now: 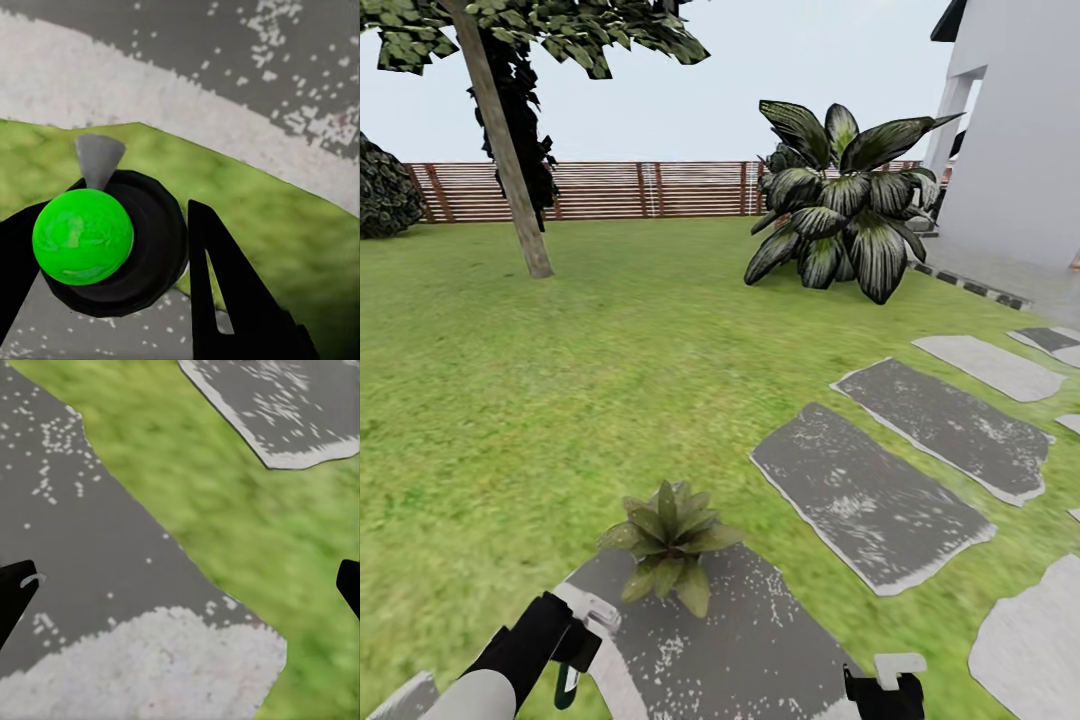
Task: Pick up the pesticide atomizer in the garden and spray insectifuge to fully cover both potted plants in the garden.
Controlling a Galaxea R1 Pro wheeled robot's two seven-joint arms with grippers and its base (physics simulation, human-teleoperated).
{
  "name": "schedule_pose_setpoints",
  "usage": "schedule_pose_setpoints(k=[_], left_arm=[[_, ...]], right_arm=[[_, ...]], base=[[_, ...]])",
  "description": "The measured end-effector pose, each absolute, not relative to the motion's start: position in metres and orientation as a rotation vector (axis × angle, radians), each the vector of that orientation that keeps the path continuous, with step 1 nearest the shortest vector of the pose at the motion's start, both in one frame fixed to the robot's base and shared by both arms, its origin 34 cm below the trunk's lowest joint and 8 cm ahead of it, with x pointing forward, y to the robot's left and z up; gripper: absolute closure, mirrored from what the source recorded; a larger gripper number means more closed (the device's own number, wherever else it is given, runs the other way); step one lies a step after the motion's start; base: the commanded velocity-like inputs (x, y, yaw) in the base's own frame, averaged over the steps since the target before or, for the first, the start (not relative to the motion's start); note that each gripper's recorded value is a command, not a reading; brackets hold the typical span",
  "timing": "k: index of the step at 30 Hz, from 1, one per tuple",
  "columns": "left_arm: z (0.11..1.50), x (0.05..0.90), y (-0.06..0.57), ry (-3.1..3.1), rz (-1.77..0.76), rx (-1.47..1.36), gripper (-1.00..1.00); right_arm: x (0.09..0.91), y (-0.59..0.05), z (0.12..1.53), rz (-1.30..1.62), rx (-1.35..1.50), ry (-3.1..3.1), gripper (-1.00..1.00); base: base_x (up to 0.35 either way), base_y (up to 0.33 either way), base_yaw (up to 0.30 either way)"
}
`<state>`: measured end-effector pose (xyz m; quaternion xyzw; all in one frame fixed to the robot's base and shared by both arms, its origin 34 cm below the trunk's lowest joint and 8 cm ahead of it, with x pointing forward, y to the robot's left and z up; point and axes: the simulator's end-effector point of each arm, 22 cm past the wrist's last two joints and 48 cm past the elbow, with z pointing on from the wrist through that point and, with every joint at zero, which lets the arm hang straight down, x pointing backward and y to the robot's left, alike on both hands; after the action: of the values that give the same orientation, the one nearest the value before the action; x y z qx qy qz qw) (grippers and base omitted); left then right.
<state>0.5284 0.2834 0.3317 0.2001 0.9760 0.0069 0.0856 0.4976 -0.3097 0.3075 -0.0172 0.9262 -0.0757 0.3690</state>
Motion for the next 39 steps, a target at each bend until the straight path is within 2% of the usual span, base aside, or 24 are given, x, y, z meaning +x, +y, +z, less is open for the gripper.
schedule_pose_setpoints(k=[9,18,29,39], left_arm=[[0.328,0.526,0.285,2.921,0.049,0.593,1.0],[0.327,0.518,0.29,2.972,0.063,0.568,1.0],[0.328,0.519,0.29,2.968,0.064,0.566,1.0],[0.323,0.515,0.29,2.981,0.061,0.569,1.0]], right_arm=[[0.496,-0.31,0.305,-0.194,-0.045,2.383,-1.0],[0.495,-0.31,0.304,-0.196,-0.045,2.385,-1.0],[0.495,-0.311,0.304,-0.196,-0.046,2.386,-1.0],[0.492,-0.311,0.301,-0.196,-0.046,2.395,-1.0]], base=[[0.01,-0.001,0.001],[0.214,-0.079,0.0],[-0.158,-0.134,0.007],[-0.006,-0.004,0.168]])
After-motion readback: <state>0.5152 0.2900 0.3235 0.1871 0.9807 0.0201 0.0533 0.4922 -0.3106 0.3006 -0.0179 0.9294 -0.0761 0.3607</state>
